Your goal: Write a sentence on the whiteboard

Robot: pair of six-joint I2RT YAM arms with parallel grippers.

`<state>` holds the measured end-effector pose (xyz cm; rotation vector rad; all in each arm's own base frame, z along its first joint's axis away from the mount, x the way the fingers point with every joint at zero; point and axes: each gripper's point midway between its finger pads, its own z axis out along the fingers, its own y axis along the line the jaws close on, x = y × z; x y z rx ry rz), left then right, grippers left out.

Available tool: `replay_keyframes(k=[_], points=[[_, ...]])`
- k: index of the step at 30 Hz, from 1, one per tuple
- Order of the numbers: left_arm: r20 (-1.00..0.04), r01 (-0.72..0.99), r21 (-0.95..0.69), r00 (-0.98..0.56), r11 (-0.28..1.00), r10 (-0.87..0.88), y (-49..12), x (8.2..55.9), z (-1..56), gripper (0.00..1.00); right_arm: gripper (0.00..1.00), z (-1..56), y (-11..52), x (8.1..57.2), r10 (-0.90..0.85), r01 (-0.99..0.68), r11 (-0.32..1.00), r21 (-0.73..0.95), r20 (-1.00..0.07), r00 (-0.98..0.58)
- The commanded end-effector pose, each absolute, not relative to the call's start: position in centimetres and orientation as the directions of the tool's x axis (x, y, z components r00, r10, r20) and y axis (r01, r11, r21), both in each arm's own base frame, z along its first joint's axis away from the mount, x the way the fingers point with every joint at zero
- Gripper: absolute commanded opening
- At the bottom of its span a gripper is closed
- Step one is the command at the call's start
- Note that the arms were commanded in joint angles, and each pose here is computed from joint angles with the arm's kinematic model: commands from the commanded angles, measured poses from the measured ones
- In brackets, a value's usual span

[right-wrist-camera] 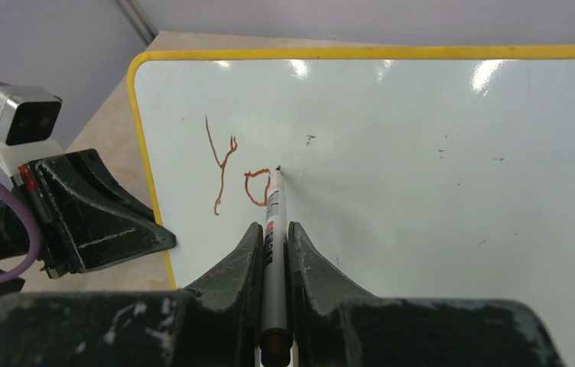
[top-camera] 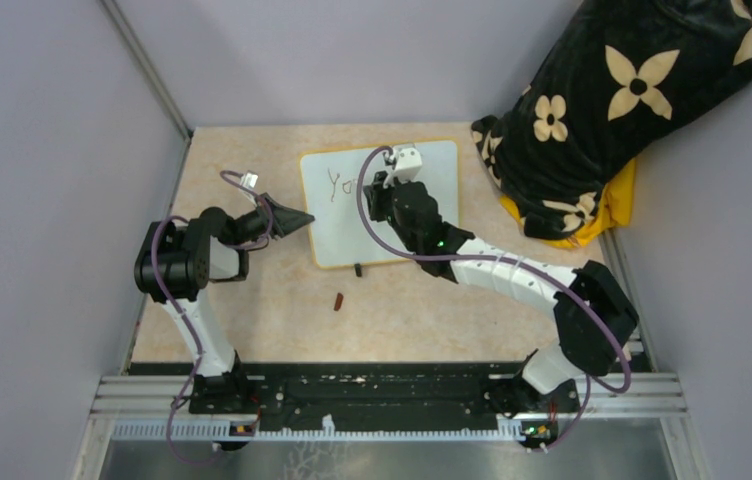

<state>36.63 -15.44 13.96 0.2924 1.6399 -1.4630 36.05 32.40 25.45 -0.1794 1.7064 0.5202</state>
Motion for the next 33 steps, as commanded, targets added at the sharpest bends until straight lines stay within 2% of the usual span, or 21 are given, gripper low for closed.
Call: replay_keyframes(k=[1,33], points=[[-0.837,0.810,-0.517,-0.408,0.279,-0.366,-15.7,36.0,16.0,0.00,0.00,27.9,32.9,36.9,0.227,-0.392,0.877,0.278,-0.959,-0.171],[-0.838,0.812,-0.513,-0.405,0.277,-0.365,-15.8,36.0,16.2,0.00,0.00,24.6,29.9,35.4,0.191,-0.322,0.912,0.256,-0.957,-0.219]])
